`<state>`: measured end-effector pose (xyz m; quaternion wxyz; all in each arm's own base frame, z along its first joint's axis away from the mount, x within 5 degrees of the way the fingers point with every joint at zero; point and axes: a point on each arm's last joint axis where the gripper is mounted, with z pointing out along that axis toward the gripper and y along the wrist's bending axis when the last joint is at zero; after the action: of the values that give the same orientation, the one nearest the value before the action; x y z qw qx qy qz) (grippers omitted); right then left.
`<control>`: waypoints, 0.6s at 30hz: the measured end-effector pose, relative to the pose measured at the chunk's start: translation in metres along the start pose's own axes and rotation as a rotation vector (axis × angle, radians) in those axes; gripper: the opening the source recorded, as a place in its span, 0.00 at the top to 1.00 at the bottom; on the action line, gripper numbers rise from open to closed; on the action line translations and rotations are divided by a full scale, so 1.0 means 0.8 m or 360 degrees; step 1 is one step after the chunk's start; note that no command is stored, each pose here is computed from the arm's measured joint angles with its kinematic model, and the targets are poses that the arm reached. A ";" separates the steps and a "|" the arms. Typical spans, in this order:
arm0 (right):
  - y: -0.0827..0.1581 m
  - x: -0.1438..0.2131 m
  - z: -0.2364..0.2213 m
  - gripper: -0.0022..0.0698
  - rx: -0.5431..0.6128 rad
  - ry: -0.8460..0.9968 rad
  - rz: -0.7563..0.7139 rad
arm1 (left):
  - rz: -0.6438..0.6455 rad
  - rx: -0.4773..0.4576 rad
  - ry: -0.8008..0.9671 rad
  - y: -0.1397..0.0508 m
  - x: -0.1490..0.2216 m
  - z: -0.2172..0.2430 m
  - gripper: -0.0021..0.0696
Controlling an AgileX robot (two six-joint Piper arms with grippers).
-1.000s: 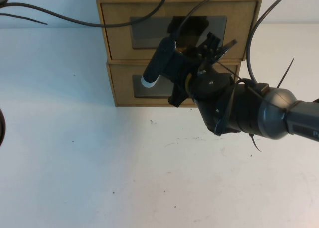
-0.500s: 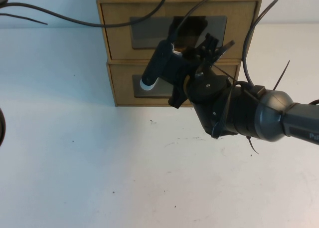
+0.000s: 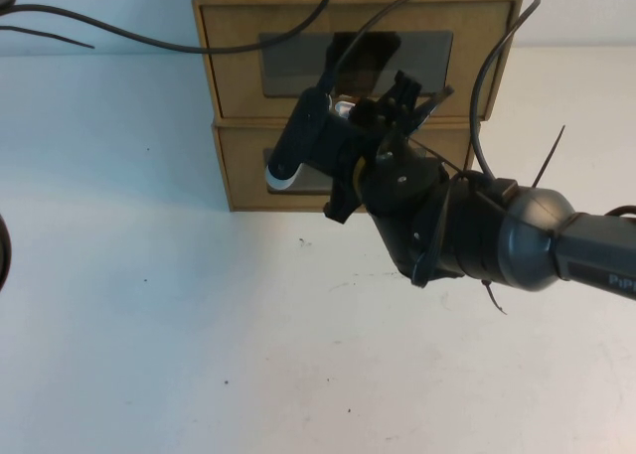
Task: Open the shoe box
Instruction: 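Pull the top drawer of the cardboard box fully open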
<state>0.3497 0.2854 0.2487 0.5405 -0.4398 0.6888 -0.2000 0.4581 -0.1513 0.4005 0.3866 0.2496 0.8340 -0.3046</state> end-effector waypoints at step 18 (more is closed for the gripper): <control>-0.004 -0.006 0.008 0.66 0.0024 -0.0015 -0.0071 | 0.0000 0.0000 0.0000 0.000 0.000 0.000 0.98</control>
<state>0.3565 0.2890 0.2514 0.5425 -0.4519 0.6747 -0.2149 0.4581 -0.1513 0.4005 0.3866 0.2496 0.8340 -0.3046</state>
